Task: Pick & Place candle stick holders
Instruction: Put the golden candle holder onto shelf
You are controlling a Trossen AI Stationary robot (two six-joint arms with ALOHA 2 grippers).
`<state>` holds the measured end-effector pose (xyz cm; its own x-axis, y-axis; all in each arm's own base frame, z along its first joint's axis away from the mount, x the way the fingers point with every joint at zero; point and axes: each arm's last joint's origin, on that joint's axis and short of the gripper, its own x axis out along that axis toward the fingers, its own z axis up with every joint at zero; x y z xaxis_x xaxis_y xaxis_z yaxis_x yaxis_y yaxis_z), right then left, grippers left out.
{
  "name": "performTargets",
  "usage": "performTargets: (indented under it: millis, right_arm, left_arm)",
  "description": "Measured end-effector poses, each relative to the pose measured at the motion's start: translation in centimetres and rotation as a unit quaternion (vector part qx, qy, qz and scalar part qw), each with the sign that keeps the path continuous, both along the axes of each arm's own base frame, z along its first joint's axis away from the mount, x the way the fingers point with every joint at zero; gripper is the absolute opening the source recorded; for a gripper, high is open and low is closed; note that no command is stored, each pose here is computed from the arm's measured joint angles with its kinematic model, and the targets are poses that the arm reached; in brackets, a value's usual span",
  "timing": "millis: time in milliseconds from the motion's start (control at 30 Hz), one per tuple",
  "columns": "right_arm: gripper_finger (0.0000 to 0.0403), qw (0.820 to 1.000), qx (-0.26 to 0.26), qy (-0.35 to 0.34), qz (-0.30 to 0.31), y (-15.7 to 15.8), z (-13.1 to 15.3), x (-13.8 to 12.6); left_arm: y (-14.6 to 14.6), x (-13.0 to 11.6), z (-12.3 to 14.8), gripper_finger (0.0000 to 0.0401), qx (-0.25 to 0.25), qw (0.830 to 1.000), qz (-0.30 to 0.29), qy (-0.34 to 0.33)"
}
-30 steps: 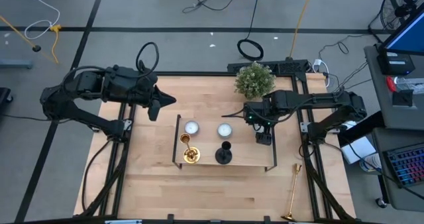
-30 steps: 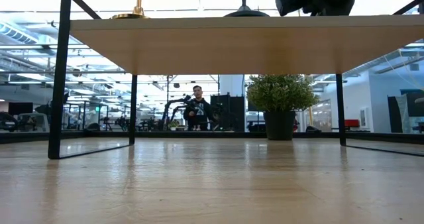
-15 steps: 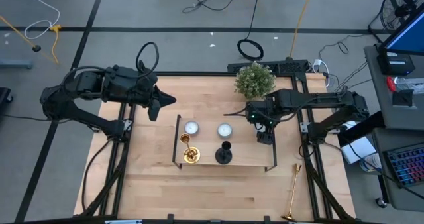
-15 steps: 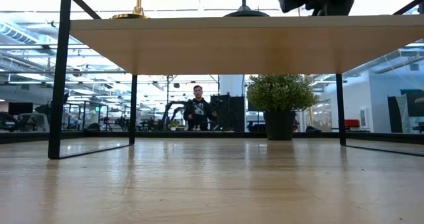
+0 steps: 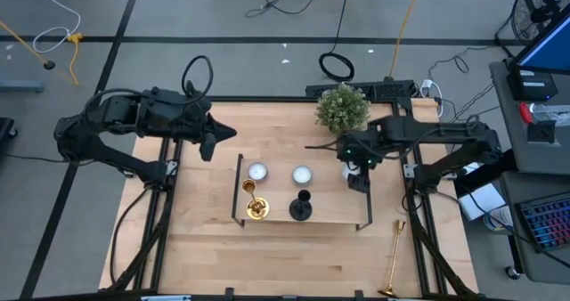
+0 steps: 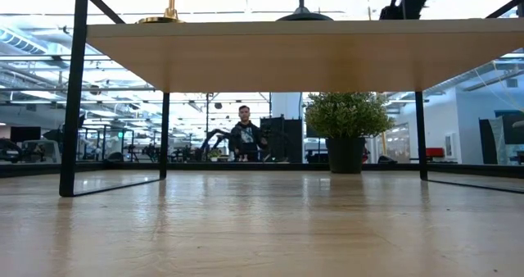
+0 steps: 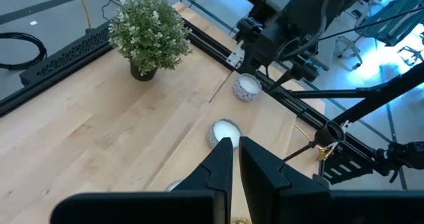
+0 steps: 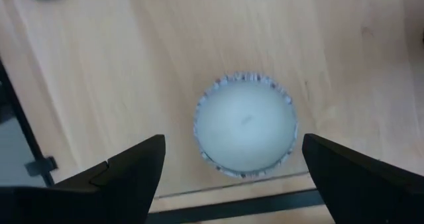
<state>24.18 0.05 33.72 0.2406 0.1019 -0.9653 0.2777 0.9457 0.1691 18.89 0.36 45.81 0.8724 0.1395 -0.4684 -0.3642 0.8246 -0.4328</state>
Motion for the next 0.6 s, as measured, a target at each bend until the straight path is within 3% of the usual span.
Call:
performTargets:
  millis: [333, 600]
  right_arm:
    - [0.0352, 0.994, -0.002, -0.110, -0.001, 0.0, 3.2, 1.1]
    - [0.0352, 0.976, 0.019, -0.213, -0.040, 0.0, 4.4, 2.8]
  left_arm:
    - [0.0, 0.1, 0.1, 0.0030, 0.001, 1.000, 0.000, -0.006]
    - [0.0, 0.1, 0.1, 0.0030, -0.001, 1.000, -0.004, -0.006]
